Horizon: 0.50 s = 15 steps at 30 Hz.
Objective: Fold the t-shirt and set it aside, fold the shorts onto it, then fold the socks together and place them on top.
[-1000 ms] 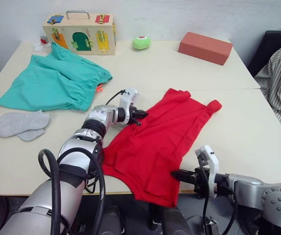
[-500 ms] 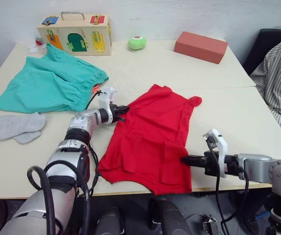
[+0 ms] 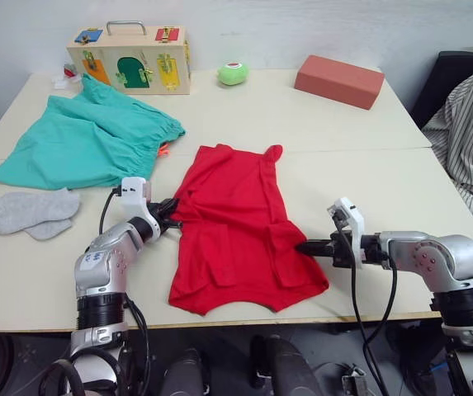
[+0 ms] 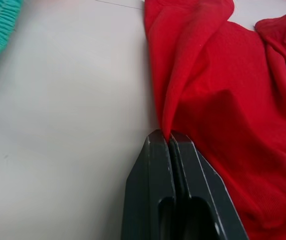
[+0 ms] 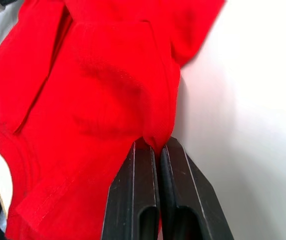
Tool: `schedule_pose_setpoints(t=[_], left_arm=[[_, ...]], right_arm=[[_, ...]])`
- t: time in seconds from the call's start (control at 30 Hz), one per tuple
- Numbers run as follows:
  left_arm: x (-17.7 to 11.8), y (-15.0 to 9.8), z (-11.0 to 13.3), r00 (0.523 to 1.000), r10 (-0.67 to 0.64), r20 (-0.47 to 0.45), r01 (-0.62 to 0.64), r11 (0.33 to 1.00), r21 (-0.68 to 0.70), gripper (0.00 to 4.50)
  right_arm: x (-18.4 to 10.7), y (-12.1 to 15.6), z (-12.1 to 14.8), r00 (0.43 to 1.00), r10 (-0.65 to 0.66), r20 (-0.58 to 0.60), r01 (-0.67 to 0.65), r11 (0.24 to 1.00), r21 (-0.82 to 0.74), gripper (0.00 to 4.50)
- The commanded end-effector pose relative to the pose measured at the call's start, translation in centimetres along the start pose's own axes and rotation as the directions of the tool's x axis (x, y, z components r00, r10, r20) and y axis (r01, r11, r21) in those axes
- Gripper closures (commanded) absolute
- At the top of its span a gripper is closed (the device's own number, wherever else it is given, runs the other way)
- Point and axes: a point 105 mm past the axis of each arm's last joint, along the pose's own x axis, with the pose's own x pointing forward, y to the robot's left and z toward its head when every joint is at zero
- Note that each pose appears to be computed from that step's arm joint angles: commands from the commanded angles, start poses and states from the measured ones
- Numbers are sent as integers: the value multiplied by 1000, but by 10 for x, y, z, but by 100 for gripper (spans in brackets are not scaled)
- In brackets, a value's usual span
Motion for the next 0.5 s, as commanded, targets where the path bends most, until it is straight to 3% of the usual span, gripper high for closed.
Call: schedule_pose_setpoints(t=[0.03,0.17,0.27,0.4,0.43,0.5], left_arm=[[-8,-5,14,997,-77,28,74,992,104,449],[-22,-2,9,984,-157,-85,175,942,288,355],[-42,-6,15,956,-252,-153,292,884,366,261],[-70,5,10,924,-252,-289,370,781,503,135],[-76,7,9,916,-255,-309,389,751,533,102],[-88,10,4,889,-259,-377,451,629,633,41]], right_arm=[[-10,10,8,997,67,28,-66,998,-22,450],[-34,41,8,967,253,40,-249,965,-77,344],[-48,20,21,982,91,165,-51,972,-231,239],[-76,9,12,984,45,171,27,919,-394,98],[-80,7,12,983,41,181,47,889,-456,62],[-90,-1,4,989,1,145,96,748,-656,0]])
